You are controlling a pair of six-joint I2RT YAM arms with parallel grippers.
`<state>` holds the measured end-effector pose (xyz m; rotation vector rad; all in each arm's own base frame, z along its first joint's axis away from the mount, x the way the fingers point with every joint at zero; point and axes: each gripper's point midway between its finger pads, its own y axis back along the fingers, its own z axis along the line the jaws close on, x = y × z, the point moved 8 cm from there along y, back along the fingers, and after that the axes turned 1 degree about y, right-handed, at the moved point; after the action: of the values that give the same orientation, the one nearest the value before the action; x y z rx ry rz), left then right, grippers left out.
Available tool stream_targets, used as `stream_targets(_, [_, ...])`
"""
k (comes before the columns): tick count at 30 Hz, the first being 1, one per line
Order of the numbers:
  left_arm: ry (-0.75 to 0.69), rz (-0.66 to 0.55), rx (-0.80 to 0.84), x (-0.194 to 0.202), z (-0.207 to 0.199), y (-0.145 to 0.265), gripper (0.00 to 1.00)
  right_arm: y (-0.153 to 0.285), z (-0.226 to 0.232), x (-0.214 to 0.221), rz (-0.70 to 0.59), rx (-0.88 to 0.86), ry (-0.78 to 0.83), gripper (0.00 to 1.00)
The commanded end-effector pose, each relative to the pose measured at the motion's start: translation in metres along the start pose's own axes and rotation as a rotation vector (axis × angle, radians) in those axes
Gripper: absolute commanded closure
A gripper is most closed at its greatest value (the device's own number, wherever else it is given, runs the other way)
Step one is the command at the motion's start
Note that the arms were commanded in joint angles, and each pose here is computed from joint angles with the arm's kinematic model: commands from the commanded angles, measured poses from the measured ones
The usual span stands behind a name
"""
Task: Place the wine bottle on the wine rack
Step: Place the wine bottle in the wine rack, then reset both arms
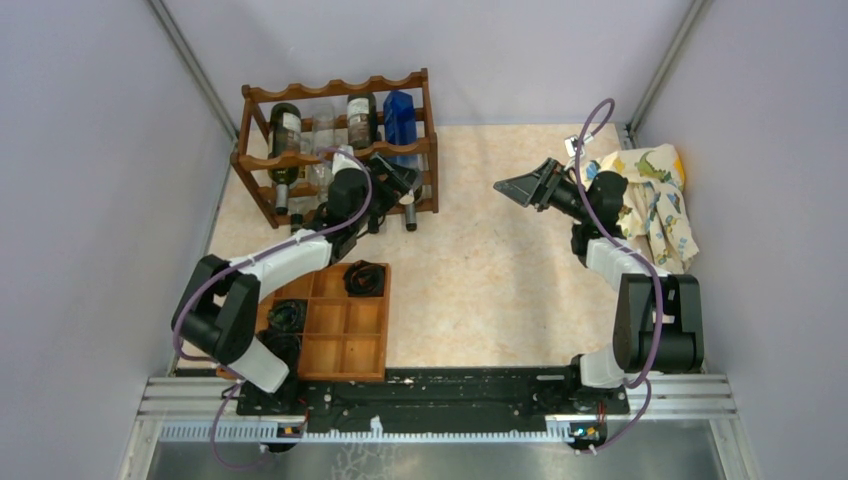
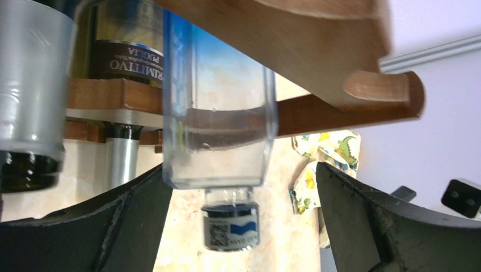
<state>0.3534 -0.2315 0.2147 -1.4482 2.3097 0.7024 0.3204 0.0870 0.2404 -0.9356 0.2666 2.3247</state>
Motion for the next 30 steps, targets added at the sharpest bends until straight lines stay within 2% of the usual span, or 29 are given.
stream_targets(1, [0.007,0.033,0.010,0.007,-0.007,0.019,0.01,0.002,0.008,-0.010,-0.032,-0.040,0.092,0.02])
stream_targets(13, [-0.016,0.091,-0.001,0.020,0.004,0.059,0.01,0.003,0.009,-0.009,-0.022,-0.052,0.110,0.02])
stream_targets(19, [-0.201,0.149,0.055,0.015,-0.002,0.093,0.01,0.004,0.015,-0.009,0.036,-0.103,0.199,0.02])
stream_targets(22, [-0.311,0.106,0.090,0.003,-0.004,0.114,0.01,0.006,0.017,-0.012,0.085,-0.139,0.279,0.02])
stream_targets(24, [-0.329,0.062,0.098,-0.013,-0.006,0.128,0.01,0.006,0.017,-0.017,0.122,-0.145,0.345,0.02])
stream_targets(27, [-0.374,0.034,0.199,-0.043,-0.018,0.149,0.01,0.009,0.008,-0.027,0.227,-0.001,0.394,0.02])
stream_targets(30, [-0.439,0.034,0.321,-0.076,-0.042,0.167,0.02,0.017,0.010,-0.049,0.284,0.158,0.575,0.02])
